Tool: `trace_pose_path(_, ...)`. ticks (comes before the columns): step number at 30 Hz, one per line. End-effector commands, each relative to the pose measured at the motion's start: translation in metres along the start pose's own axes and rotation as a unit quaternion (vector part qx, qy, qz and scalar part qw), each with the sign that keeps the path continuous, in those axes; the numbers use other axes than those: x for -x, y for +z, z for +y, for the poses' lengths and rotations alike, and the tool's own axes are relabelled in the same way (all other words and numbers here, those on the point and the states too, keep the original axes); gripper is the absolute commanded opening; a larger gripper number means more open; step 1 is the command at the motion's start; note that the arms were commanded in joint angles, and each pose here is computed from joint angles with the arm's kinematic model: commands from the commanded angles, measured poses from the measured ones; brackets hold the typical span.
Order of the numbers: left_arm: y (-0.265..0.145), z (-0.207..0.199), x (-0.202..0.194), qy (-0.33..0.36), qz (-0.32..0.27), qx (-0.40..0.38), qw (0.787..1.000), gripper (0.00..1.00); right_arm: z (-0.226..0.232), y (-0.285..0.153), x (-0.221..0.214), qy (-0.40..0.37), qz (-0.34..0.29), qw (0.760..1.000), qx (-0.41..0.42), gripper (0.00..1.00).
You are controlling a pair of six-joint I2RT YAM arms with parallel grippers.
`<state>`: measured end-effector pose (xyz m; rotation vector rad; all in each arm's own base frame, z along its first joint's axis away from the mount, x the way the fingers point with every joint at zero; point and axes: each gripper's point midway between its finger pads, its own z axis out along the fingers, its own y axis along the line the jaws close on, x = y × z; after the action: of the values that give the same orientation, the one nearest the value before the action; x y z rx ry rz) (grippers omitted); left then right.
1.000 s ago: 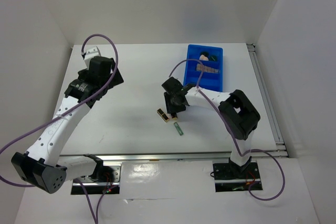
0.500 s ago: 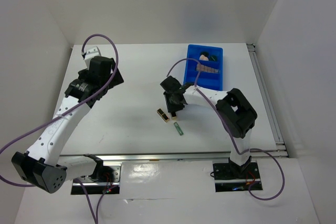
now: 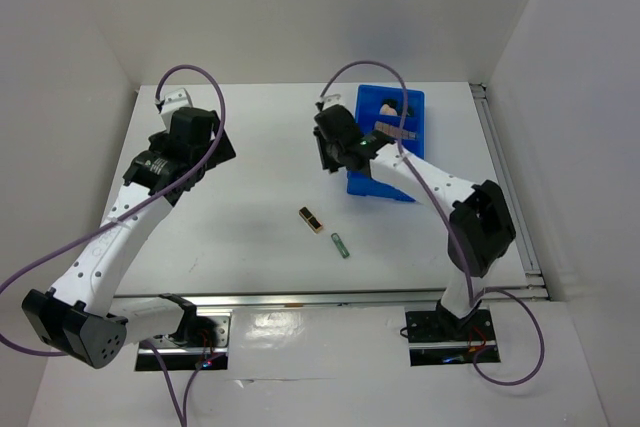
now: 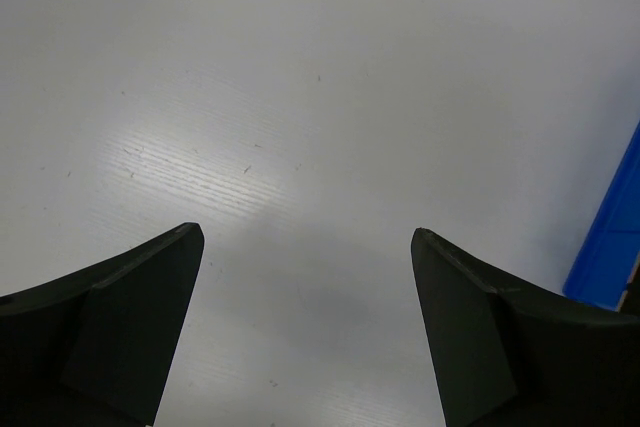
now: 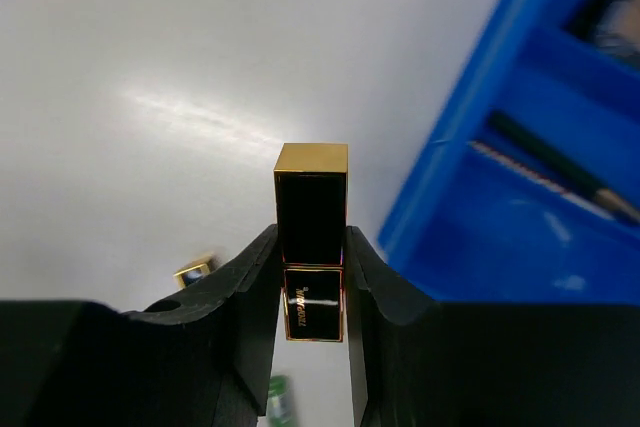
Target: Organize the makeup
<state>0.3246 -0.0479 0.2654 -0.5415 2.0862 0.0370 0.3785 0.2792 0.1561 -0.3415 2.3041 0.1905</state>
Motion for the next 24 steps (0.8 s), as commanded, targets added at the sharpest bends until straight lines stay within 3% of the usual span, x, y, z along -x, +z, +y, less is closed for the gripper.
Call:
trace_pose_path(1,-0.002,-0.005,0.013,-0.006,-0.018,-0.009,1.000,0.99,-0.061,-0.017,0.038,-0.004,-0.065,0.995,-0.078,0.12)
trace_pose_path(8,-0.004,-0.005,0.016,-0.004,-0.021,-0.012,1.000,0.99,-0.148,-0.003,0.010,0.039,-0.037,0.988,-0.141,0.12)
trace_pose_path(13,-0.003,-0.007,0.018,-0.004,-0.021,-0.012,1.000,0.99,-0.165,0.009,-0.004,0.051,-0.023,0.988,-0.147,0.12)
trace_pose_path(18,-0.002,-0.008,0.019,0.000,-0.021,-0.011,1.000,0.99,-0.169,0.023,-0.021,0.061,0.001,0.986,-0.153,0.23)
trace_pose_path(24,-0.002,-0.008,0.019,0.000,-0.021,-0.011,1.000,0.99,-0.169,0.037,-0.032,0.062,0.020,0.986,-0.155,0.25)
